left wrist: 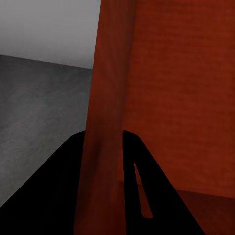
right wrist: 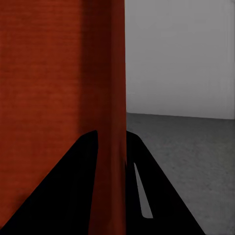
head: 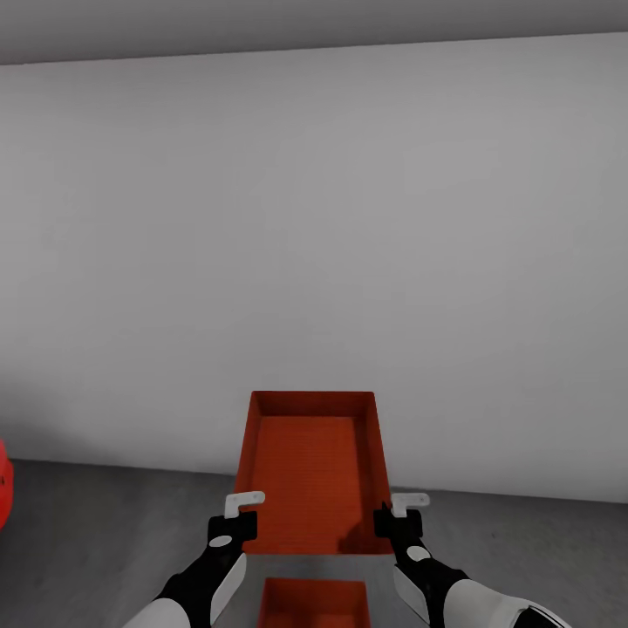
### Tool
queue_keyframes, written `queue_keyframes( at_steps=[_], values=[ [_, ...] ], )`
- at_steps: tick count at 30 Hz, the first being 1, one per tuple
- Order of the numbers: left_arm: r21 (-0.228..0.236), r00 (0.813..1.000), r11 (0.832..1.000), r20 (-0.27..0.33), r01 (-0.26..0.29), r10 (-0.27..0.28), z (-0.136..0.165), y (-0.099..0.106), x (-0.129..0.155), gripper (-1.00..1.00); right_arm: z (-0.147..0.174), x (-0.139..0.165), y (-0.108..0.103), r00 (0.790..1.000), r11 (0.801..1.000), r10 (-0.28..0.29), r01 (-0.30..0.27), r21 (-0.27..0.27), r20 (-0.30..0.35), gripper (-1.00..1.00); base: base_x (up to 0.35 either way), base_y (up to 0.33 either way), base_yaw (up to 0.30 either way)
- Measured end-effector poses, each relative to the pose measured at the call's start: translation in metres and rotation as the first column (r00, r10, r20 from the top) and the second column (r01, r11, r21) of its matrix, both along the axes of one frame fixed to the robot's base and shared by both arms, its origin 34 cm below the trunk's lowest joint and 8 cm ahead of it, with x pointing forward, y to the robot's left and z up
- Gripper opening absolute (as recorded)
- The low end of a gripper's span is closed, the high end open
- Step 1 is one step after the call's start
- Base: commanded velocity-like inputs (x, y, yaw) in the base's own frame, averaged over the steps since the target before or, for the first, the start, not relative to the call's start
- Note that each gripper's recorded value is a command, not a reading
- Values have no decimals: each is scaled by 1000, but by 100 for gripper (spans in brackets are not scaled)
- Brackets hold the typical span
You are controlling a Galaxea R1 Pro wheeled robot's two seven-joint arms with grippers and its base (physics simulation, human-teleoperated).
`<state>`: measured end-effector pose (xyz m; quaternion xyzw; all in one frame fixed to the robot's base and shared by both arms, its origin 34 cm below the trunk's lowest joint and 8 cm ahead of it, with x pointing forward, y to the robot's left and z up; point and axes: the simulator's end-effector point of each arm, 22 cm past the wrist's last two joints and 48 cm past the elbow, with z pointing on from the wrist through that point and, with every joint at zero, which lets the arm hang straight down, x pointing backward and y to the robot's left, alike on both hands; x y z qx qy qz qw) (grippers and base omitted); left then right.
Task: Move the two storage containers from the living room to the garage. In the garage, place one container on the floor and stack the other container on top of it (either order is fine).
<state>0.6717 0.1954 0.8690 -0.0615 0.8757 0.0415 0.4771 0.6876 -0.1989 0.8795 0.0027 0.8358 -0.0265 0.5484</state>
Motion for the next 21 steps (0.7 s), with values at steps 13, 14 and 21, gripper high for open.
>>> queue_keyframes(
  at_steps=[13, 14, 21],
  values=[
    [0, 1000, 1000, -3, 0, 0, -2, 0, 0, -100, -2, 0, 0, 1000, 1000, 0, 0, 0, -3, -100, 199, 0, 6],
    [0, 1000, 1000, -4, 0, 0, -2, 0, 0, -100, -2, 0, 0, 1000, 1000, 0, 0, 0, -4, -100, 54, 0, 52],
    [0, 1000, 1000, -14, 0, 0, -8, 0, -1, -100, -8, -1, 0, 1000, 1000, 0, 0, 0, -15, -100, 12, 0, 63]
  ],
)
